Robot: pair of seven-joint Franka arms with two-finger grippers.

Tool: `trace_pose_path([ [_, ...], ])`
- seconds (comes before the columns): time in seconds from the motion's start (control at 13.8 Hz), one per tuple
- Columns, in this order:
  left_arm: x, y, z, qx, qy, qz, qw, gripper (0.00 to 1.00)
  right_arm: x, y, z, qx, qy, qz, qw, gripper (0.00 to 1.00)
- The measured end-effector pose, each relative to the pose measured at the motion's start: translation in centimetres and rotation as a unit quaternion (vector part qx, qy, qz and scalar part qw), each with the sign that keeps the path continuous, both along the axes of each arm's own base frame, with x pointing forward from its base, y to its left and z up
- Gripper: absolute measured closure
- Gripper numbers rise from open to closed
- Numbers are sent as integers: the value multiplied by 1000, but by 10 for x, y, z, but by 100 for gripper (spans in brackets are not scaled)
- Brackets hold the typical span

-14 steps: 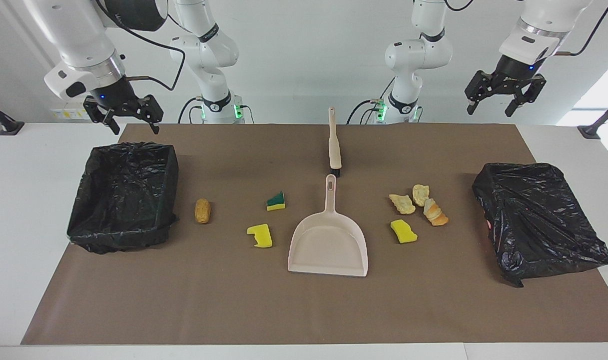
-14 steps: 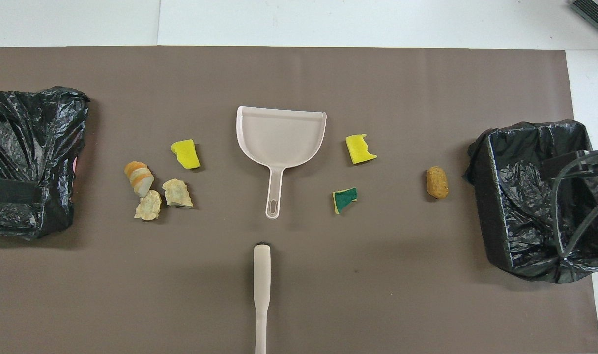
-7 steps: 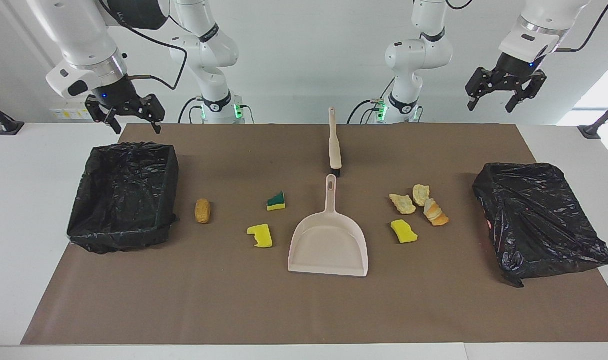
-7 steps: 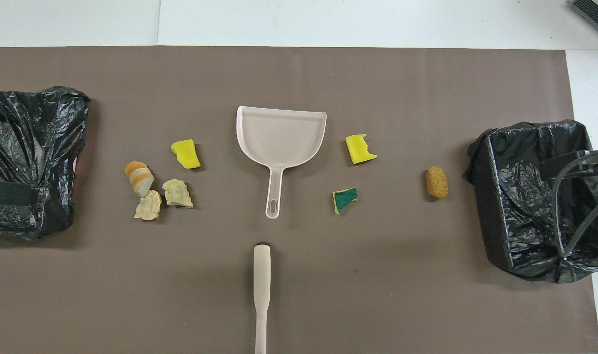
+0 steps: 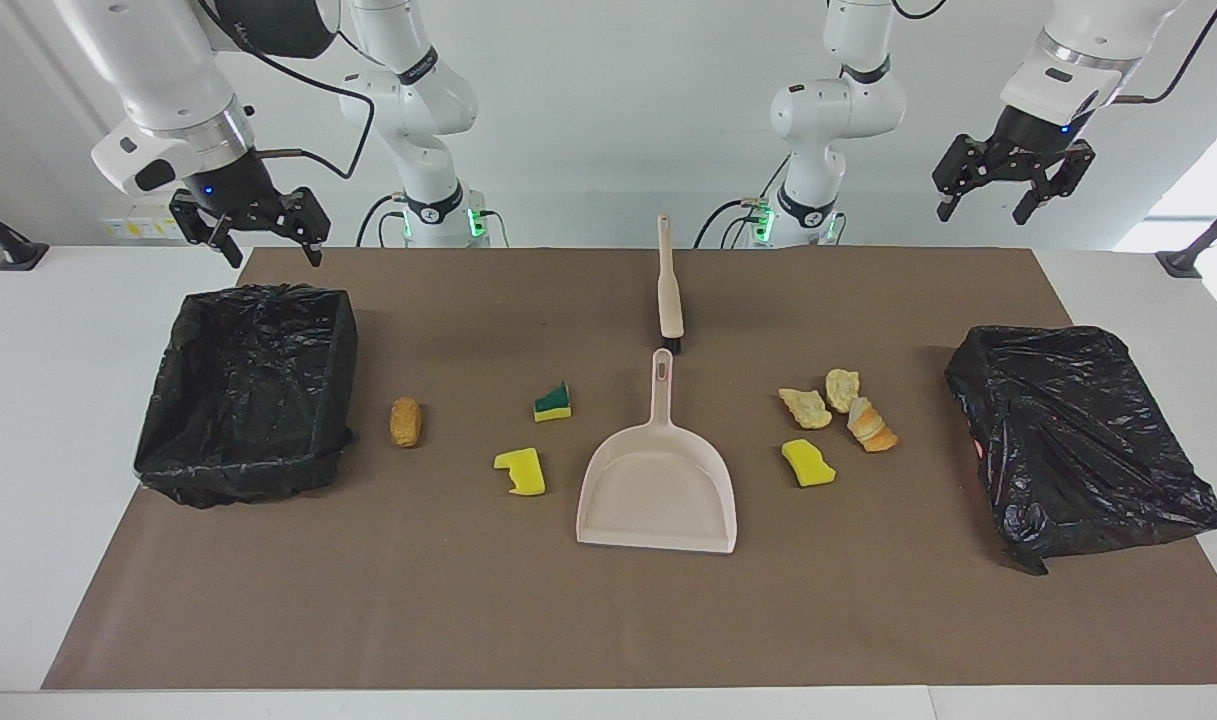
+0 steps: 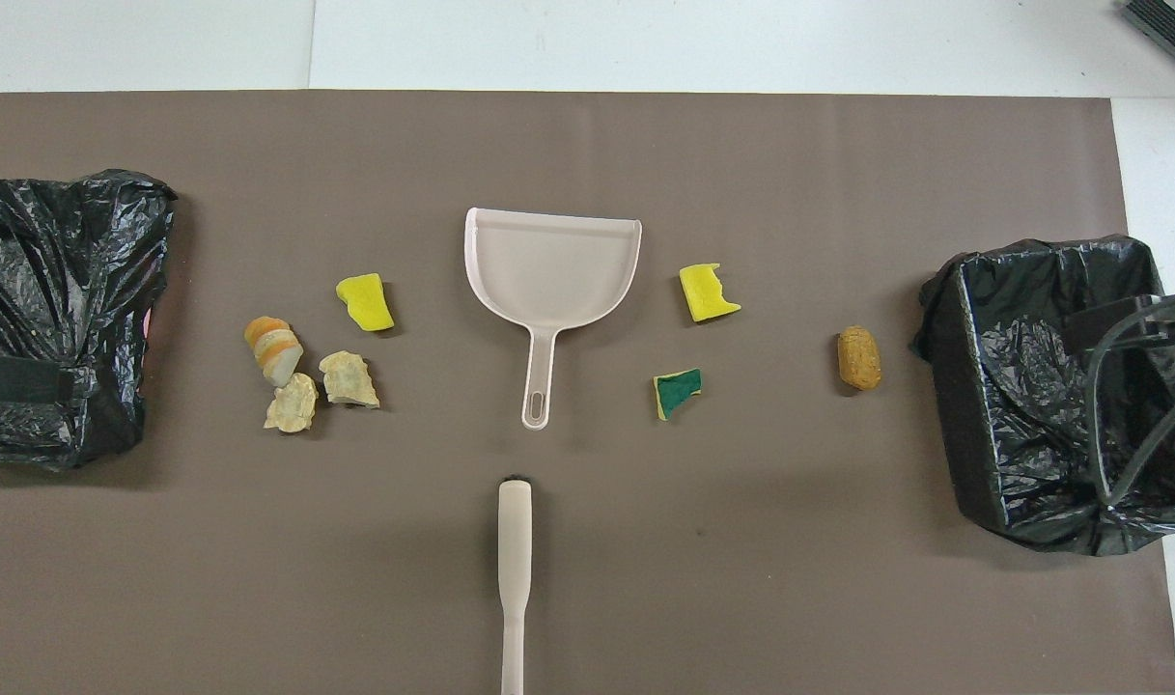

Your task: Sweep and dump trash in bin

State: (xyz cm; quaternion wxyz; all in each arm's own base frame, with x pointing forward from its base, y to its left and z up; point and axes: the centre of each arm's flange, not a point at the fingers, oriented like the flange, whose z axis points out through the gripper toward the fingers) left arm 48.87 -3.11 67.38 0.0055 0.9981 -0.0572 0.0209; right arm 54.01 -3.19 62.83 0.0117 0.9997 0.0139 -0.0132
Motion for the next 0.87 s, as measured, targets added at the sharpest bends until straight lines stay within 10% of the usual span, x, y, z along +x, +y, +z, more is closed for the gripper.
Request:
trace_pose_path([
  [0.87,-8,-13,4,3,6,-12,1000,0,0,0,2,0,-2,0,1000,0],
])
